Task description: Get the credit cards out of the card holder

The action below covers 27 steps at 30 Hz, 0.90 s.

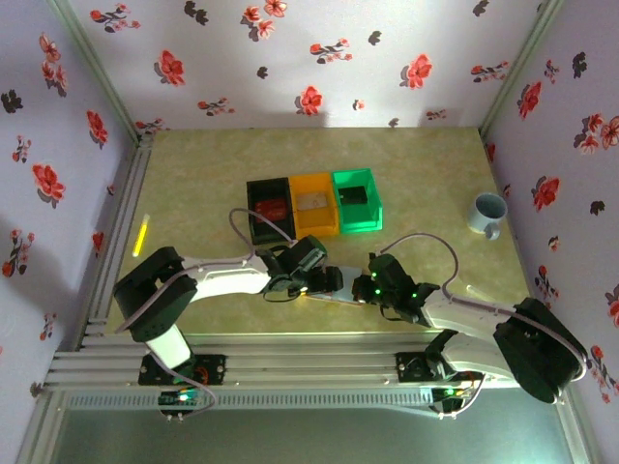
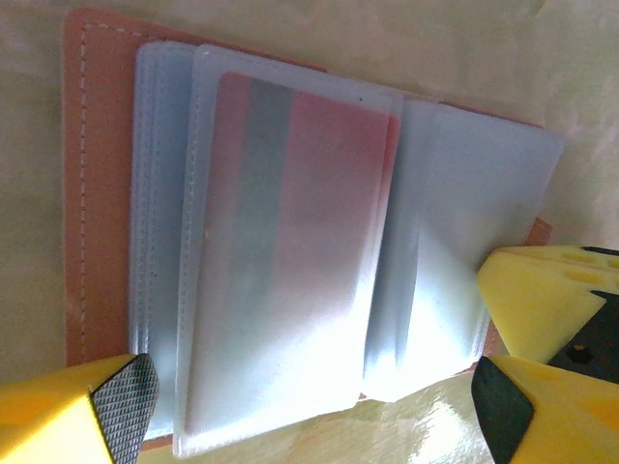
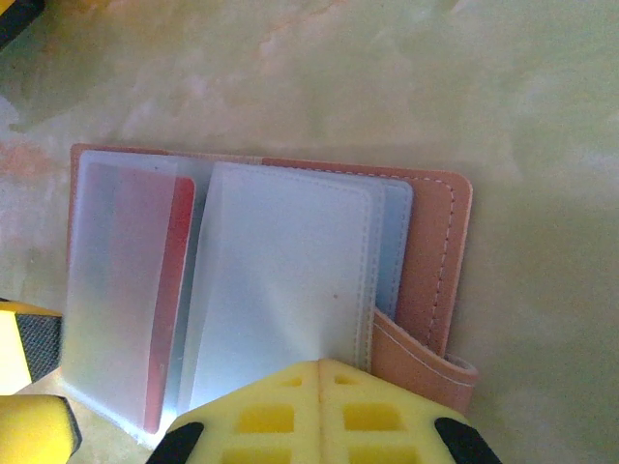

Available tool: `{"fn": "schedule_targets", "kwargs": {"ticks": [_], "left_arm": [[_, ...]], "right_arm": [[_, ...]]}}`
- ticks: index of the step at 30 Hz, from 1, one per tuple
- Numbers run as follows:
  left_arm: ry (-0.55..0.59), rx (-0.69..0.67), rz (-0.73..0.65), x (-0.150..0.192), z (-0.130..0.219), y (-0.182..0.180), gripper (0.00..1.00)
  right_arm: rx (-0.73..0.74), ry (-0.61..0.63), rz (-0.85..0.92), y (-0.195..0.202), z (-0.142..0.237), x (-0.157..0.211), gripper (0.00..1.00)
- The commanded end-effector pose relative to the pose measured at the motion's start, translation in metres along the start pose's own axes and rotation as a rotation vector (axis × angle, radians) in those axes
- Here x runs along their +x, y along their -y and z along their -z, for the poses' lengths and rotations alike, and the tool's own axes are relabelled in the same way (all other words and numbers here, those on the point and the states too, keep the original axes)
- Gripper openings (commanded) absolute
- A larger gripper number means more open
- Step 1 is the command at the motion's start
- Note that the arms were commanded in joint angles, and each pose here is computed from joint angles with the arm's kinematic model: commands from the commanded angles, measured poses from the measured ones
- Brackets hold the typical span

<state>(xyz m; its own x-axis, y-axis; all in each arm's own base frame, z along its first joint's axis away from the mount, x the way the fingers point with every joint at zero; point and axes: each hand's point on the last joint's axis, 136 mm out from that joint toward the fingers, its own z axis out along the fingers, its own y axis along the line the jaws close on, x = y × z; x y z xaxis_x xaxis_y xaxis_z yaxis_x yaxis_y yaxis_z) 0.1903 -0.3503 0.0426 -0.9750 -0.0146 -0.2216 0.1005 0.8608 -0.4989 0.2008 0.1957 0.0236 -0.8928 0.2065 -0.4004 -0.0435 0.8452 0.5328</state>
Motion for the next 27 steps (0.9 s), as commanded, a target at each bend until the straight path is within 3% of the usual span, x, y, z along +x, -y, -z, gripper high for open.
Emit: {"fn": "schedule_targets", "kwargs": {"ticks": [1, 19, 27], "left_arm": [[-0.010, 0.008, 0.008, 0.002, -0.006, 0.005, 0.88], [0.043, 0.250, 0.050, -0.012, 0.022, 0.061, 0.88], [0.036, 0.306, 0.035, -0.013, 0.023, 0.091, 0.88]], "right_arm": [[0.036, -0.024, 0.003, 0.014, -0.001, 0.010, 0.02], [0.031, -0.025, -0.001, 0.014, 0.001, 0.011, 0.01], [0.018, 0.043, 0.009, 0.007, 0.025, -0.002, 0.03]]}}
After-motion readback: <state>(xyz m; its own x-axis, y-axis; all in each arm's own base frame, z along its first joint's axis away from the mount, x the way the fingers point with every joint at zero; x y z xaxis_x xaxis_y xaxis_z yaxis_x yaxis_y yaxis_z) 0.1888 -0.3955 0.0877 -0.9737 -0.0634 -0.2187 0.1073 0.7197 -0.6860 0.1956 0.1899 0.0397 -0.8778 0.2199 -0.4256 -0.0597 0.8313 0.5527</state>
